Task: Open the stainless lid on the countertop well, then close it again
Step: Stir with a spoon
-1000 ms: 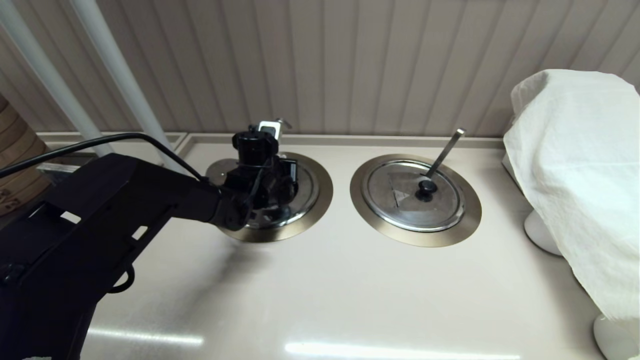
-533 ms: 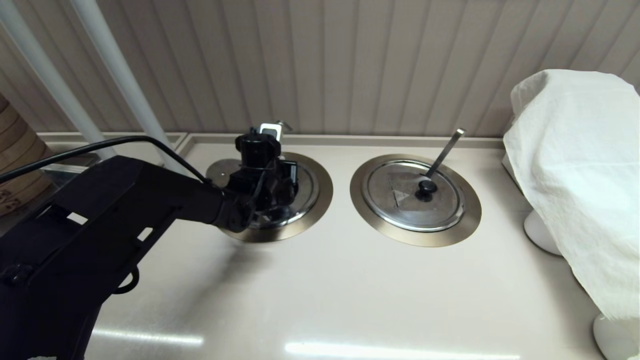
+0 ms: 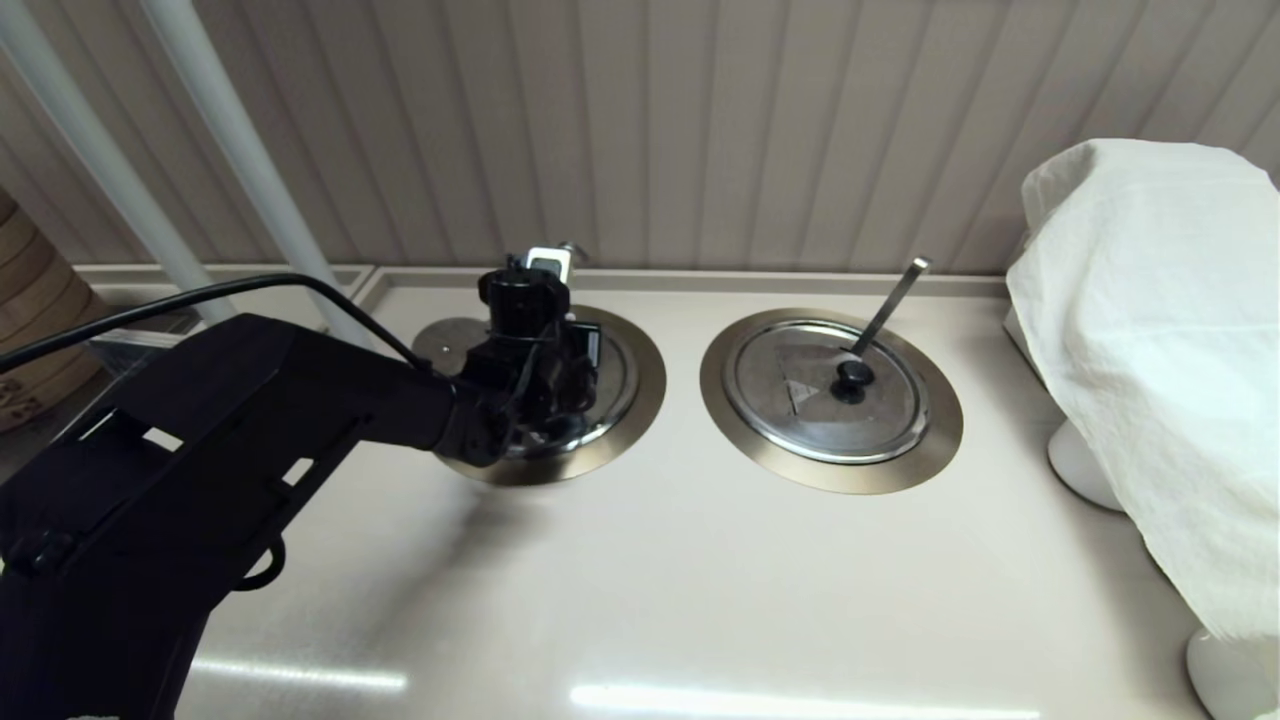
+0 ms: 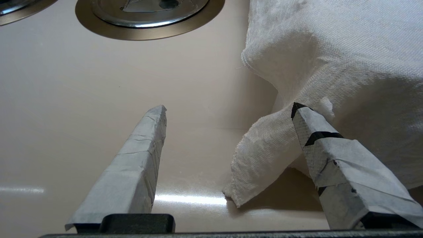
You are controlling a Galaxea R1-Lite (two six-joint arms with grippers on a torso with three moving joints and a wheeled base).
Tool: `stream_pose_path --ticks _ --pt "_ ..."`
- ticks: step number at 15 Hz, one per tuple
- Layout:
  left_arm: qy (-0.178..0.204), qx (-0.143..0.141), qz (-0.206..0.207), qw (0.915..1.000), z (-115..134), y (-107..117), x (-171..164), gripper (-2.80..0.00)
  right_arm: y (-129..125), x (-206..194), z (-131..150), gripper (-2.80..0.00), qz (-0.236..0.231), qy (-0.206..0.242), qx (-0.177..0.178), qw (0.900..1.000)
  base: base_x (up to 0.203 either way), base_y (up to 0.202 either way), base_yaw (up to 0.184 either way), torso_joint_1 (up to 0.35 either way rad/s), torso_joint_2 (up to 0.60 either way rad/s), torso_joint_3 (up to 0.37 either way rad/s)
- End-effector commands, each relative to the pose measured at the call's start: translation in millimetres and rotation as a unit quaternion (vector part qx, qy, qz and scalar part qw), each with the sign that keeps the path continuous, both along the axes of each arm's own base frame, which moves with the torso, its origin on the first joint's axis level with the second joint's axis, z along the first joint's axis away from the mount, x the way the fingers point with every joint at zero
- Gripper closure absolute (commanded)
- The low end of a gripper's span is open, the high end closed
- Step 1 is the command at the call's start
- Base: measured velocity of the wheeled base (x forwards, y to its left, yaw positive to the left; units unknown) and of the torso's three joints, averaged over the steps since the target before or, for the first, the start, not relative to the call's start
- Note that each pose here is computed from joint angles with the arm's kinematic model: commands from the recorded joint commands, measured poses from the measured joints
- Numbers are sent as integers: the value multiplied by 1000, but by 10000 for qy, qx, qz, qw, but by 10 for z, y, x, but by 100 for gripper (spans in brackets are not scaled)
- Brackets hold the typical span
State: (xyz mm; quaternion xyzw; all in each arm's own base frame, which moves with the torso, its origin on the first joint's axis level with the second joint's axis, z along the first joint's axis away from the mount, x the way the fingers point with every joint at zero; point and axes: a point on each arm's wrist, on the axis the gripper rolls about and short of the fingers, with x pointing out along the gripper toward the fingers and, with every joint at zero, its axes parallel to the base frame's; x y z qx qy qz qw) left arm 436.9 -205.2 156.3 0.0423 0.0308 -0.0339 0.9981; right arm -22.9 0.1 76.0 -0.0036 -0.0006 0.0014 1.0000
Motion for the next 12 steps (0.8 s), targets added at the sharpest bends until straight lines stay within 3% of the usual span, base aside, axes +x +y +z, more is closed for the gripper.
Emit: stream_pose_path --ticks 1,3,11,12 --pt "-127 -54 -15 9999 19 -16 -9 0 0 0 -1 -280 2 -1 -2 10000 0 0 0 0 0 0" --pt "-289 -127 -78 9995 43 -59 -46 0 0 0 -1 -280 2 -1 -2 10000 0 0 0 0 0 0" --pt "-275 -99 -102 9995 29 -77 -63 0 0 0 -1 -280 2 -1 -2 10000 0 0 0 0 0 0" --pt "-236 15 -100 9997 -4 -72 -69 -280 0 0 -1 -280 2 -1 -2 10000 0 0 0 0 0 0"
